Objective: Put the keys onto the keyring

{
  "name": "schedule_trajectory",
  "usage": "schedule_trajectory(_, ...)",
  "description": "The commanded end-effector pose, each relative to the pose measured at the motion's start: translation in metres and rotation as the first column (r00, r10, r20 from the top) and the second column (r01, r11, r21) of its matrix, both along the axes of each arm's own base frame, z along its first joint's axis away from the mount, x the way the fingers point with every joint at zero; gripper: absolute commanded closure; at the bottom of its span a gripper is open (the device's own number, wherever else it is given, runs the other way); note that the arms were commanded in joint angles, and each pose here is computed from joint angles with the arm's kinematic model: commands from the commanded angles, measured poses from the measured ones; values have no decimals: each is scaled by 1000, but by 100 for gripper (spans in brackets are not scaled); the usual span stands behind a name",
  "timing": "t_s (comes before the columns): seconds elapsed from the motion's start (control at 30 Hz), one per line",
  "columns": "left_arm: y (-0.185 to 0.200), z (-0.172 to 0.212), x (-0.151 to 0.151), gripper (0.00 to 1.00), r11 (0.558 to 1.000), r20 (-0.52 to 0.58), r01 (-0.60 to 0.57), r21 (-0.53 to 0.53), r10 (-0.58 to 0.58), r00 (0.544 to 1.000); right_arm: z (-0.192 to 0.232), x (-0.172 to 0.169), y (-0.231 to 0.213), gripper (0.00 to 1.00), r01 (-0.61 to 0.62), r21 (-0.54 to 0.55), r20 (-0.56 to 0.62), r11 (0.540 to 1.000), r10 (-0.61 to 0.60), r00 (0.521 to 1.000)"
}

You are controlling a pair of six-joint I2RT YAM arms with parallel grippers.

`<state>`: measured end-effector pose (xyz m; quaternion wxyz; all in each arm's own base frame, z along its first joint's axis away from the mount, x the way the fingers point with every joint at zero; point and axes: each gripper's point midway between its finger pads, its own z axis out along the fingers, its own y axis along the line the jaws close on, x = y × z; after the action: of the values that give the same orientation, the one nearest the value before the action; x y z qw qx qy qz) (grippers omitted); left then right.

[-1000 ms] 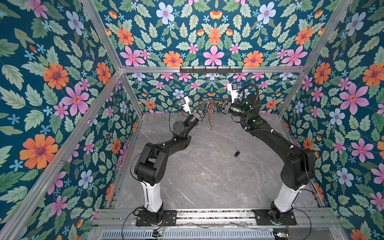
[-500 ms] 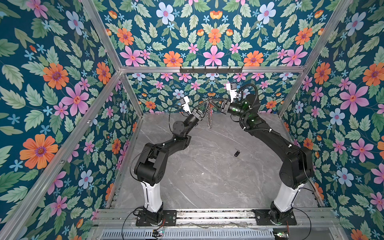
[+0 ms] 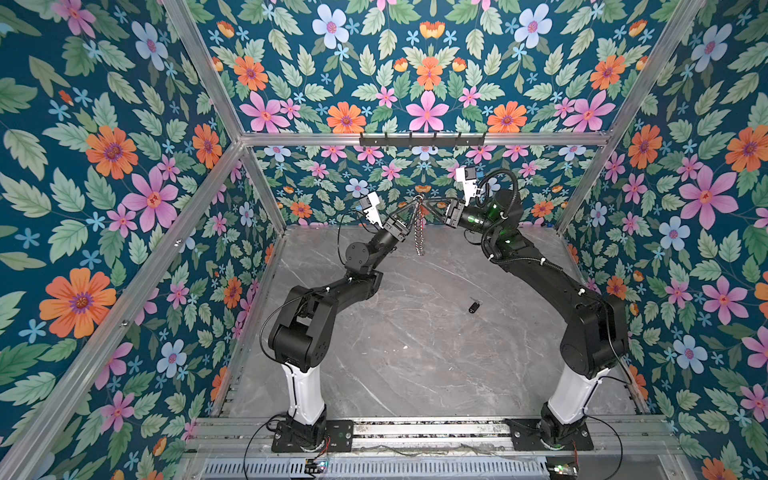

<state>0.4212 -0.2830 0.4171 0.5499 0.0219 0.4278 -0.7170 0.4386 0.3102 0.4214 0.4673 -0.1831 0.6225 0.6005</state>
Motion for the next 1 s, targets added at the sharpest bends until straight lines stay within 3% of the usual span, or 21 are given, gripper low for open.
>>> schedule_trajectory(0.0, 4, 13, -10, 100, 1000, 57, 11, -25, -9, 998, 13, -6, 4, 79, -34, 27, 39, 999, 33, 999)
schedule_trajectory(0.77, -3, 9, -14, 100, 999, 47, 44, -16, -43, 998, 18, -5, 14, 90, -65, 30, 48, 997, 63, 997)
schedule_trajectory(0.97, -3, 10, -15, 100, 999, 48, 45, -15, -44, 998, 19, -5, 15, 99, -70, 29, 47, 997, 68, 997)
